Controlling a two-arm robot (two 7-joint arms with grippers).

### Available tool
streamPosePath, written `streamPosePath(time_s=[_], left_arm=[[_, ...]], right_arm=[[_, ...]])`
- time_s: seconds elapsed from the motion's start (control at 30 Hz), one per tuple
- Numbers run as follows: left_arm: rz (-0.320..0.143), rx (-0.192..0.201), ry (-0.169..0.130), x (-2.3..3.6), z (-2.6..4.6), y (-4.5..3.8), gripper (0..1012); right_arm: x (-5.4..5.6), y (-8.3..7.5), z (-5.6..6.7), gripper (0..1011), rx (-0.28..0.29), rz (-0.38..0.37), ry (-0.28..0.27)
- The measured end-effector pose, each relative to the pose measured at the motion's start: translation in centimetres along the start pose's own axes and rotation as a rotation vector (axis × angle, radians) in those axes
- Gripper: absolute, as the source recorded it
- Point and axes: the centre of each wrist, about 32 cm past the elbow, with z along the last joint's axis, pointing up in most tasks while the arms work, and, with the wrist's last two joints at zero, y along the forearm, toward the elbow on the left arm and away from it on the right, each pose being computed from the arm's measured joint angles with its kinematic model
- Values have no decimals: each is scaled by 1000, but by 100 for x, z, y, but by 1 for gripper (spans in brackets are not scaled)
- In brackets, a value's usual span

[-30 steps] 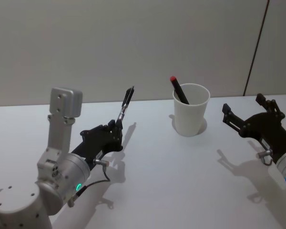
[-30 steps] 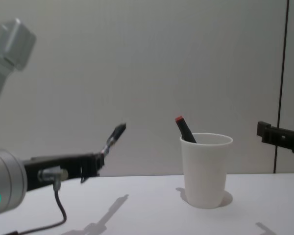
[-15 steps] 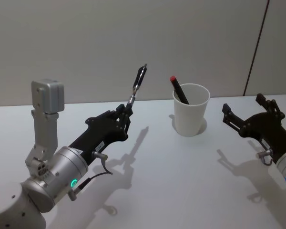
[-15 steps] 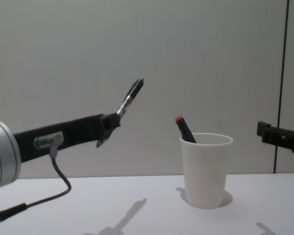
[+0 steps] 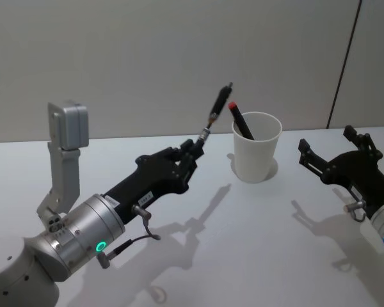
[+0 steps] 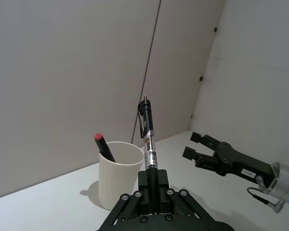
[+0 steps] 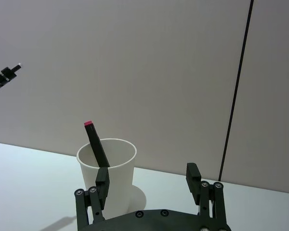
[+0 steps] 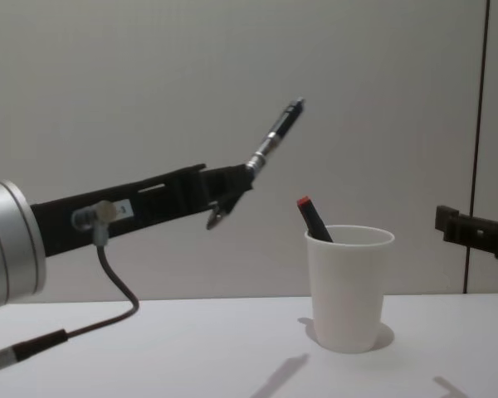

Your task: Place the pen into the pen holder.

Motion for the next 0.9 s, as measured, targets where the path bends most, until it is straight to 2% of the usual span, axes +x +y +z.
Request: streamPosePath(time_s=[0.13,0.27,0.5,0.9], left_arm=[[-33,15,-1,8,-2,-18,117],[-46,35,-16,6,-22,-44,117],[-37,56,-51,-11,-80,-96,117],[-12,53,-100,-35,-166,-200,116]], right_arm=[[0,0,0,1001,0,0,0],[0,0,0,1001,0,0,0],[0,0,0,1001,0,0,0],[0,0,0,1001,0,0,0]])
